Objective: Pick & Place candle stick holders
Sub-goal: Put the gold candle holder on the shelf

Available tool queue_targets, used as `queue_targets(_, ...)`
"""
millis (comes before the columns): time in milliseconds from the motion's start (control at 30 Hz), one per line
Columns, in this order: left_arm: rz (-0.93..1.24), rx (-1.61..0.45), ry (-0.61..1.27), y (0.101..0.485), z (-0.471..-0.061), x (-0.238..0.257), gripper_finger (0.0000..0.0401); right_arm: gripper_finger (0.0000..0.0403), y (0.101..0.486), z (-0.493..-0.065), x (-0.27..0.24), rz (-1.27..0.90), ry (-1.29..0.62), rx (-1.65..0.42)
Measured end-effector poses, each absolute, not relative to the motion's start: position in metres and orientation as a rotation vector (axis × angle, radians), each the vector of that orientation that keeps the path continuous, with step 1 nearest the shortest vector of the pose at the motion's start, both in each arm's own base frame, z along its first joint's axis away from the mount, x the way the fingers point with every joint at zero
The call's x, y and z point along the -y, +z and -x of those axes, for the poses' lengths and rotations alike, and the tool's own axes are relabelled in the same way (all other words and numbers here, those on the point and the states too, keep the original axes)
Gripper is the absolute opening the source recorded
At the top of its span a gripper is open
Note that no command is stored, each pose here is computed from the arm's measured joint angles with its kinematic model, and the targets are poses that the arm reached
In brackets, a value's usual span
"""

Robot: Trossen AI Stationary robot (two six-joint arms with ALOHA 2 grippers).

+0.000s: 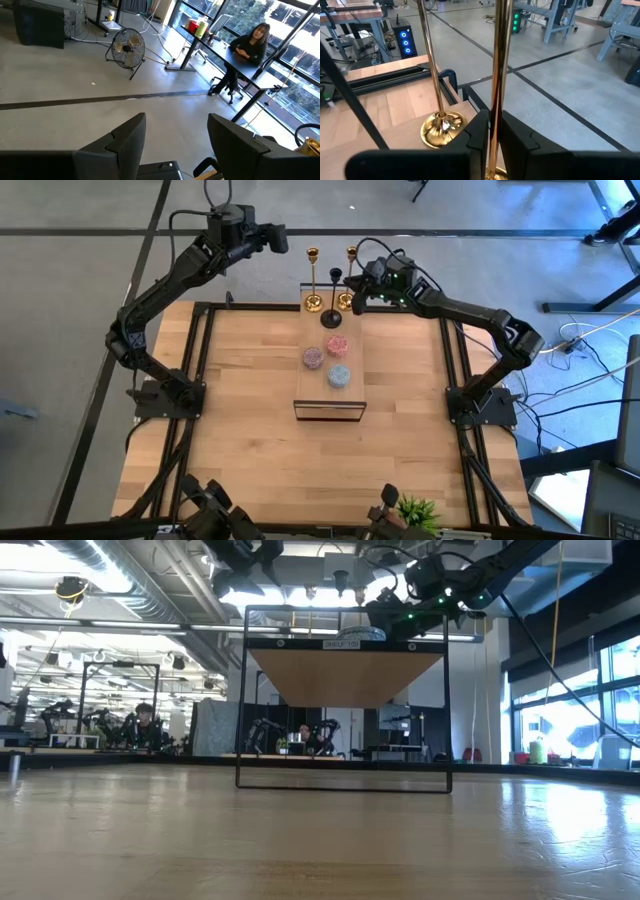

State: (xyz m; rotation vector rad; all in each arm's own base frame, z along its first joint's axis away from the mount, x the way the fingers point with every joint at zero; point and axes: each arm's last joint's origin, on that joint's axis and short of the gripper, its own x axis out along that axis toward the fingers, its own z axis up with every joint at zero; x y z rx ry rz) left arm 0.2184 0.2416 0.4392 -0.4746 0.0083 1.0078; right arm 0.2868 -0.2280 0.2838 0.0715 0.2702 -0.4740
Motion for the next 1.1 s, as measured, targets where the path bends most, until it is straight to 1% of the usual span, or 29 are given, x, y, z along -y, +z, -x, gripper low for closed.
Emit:
queue_targets(500, 0.489, -0.001, 1.004, 0.439, -0.219, -0.241, 0.021, 0.0048, 0.284, -0.289, 0.223, -0.069, -0.49, -0.295)
queue_targets(833, 0.494, 0.007, 0.998, 0.44, -0.221, -0.239, 0.021, 0.0048, 0.297, -0.281, 0.217, -0.036, -0.505, -0.291)
queue_targets(1100, 0.502, 0.017, 0.997, 0.44, -0.221, -0.239, 0.021, 0.0048, 0.293, -0.281, 0.214, -0.055, -0.492, -0.332)
